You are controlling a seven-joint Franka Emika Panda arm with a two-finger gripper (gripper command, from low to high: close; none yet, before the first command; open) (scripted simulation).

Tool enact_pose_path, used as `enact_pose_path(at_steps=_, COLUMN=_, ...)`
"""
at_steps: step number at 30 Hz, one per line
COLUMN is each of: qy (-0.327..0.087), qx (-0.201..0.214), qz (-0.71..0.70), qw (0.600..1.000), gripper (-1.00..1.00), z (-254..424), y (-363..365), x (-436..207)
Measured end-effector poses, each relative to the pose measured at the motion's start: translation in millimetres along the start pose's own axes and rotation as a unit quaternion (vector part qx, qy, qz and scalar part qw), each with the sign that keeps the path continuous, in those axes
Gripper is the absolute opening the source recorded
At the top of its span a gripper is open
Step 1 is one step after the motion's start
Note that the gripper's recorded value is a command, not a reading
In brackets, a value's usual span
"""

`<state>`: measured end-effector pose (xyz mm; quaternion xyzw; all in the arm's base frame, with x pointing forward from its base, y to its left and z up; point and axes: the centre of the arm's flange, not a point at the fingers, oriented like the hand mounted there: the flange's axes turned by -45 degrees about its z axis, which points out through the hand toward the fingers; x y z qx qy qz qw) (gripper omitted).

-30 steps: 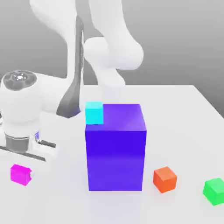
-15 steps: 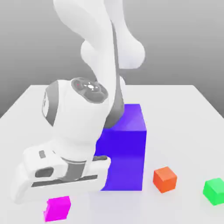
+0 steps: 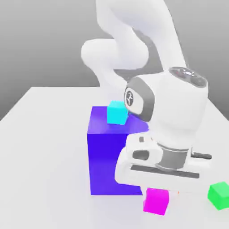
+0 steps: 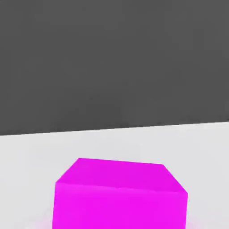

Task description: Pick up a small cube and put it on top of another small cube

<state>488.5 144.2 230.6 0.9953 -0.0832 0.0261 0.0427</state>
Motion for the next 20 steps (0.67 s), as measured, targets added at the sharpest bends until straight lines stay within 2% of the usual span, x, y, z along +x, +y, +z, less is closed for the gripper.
enact_pose_path(at_steps=7, qy=-0.026, qx=0.028, qz=0.125, qw=0.991, gripper=-1.0, z=-13.8, y=-72.8, x=-54.5)
enact_pose_path(at_steps=10, qy=-0.033, qx=0.036, qz=0.131, qw=0.99, gripper=-1.0, z=-26.8, y=-126.6, x=-93.5)
enact_pose_path(at_steps=14, qy=-0.033, qx=0.038, qz=0.126, qw=0.991, gripper=-1.0, z=10.3, y=-149.2, x=-108.8)
enact_pose_path(at_steps=15, qy=-0.034, qx=0.038, qz=0.126, qw=0.991, gripper=1.0, z=23.7, y=-150.7, x=-110.8)
enact_pose_path(at_steps=20, qy=-0.034, qx=0.038, qz=0.126, qw=0.991, gripper=1.0, z=23.7, y=-150.7, x=-110.8)
